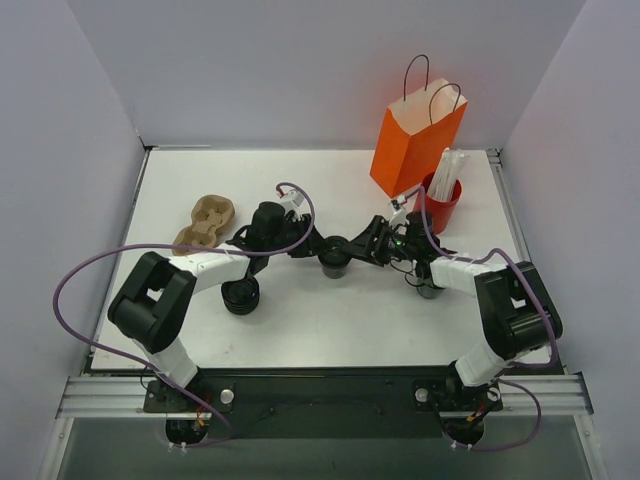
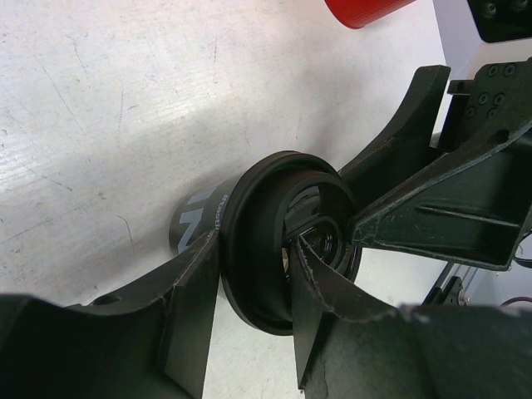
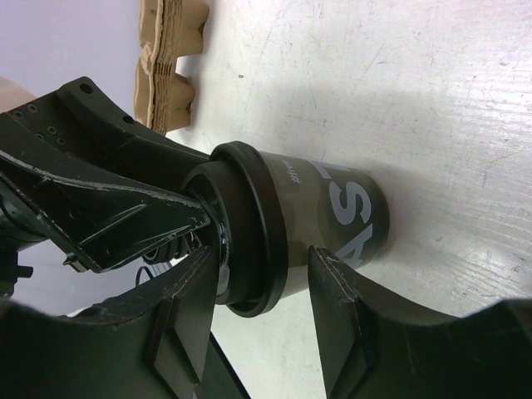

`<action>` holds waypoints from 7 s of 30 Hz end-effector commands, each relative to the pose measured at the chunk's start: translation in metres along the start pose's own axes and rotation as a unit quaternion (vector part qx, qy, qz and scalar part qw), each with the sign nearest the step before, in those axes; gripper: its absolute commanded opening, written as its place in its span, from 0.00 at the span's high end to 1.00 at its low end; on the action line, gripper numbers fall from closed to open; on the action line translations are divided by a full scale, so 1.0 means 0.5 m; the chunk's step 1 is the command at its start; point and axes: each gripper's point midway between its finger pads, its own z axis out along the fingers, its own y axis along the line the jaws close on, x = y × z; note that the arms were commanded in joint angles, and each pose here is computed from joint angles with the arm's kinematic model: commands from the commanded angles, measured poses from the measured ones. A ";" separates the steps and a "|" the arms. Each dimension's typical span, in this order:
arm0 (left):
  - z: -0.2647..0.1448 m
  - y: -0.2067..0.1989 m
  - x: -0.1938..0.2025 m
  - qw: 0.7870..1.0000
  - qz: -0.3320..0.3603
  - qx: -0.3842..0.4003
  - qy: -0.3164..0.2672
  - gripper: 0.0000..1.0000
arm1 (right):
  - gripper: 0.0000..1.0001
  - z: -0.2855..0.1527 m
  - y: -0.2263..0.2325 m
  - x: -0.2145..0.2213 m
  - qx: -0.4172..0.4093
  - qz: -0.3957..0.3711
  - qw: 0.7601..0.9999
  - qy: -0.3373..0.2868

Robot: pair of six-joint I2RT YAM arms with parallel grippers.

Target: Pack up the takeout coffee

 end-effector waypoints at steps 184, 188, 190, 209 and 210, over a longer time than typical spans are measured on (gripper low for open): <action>0.050 0.180 0.284 0.976 -0.037 -0.115 0.181 0.46 | 0.83 -0.086 -0.193 0.179 0.177 0.040 0.983 0.027; 0.043 0.179 0.262 0.975 -0.023 -0.134 0.173 0.46 | 0.80 -0.076 -0.116 0.099 0.140 0.004 0.990 0.002; 0.041 0.179 0.260 0.975 -0.028 -0.140 0.169 0.46 | 0.77 -0.077 -0.094 0.075 0.127 -0.001 0.992 -0.008; 0.038 0.194 0.293 0.970 -0.042 -0.164 0.177 0.46 | 0.75 -0.105 -0.036 0.046 0.086 0.000 0.996 -0.024; 0.038 0.193 0.294 0.970 -0.042 -0.164 0.177 0.46 | 0.75 -0.105 -0.037 0.046 0.087 0.000 0.996 -0.024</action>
